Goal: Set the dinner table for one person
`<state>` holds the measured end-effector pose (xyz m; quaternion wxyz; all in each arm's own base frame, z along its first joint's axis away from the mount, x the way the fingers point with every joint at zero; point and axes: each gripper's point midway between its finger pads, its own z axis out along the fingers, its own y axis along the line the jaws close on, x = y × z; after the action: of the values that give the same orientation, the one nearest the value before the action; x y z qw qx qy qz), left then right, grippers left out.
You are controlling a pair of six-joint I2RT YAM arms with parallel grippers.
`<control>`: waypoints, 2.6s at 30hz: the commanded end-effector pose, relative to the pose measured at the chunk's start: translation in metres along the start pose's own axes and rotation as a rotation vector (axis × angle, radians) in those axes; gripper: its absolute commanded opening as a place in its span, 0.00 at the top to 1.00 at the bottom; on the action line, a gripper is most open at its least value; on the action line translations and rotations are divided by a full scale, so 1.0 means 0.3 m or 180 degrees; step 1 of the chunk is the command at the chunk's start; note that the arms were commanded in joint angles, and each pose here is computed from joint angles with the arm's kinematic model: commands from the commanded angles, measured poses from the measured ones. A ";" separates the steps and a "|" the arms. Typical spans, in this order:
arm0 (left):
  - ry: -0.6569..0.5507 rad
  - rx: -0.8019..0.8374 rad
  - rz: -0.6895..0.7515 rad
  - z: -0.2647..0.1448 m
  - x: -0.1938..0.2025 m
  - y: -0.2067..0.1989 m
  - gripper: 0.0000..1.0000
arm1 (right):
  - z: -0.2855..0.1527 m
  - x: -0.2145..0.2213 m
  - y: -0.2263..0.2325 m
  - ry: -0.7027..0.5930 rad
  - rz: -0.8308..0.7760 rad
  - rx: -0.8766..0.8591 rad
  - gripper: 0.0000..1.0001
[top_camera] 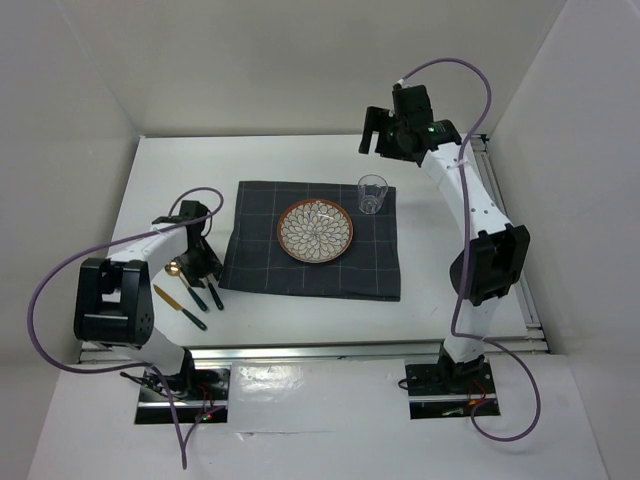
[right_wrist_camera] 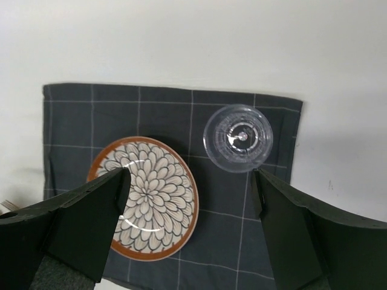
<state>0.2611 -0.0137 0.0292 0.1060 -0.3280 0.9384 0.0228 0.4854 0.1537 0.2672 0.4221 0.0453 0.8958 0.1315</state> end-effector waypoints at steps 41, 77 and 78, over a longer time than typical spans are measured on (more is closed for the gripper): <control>-0.0184 0.0097 0.1935 -0.003 -0.103 -0.566 1.00 | -0.047 0.198 -0.179 0.0324 -0.0047 0.0411 0.07; -0.0358 0.0094 -0.0307 -0.246 -0.085 0.022 0.29 | -0.124 0.521 0.455 0.0638 -0.0717 -0.0636 0.05; -0.0307 0.0082 -0.0405 -0.225 -0.072 0.044 0.29 | -0.122 0.518 0.451 0.0624 -0.0718 -0.0612 0.05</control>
<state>0.2727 0.0103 0.1200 0.1837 -0.3261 0.9254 0.0605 0.3396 0.3080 0.2114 0.3294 -0.1337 0.9179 0.1766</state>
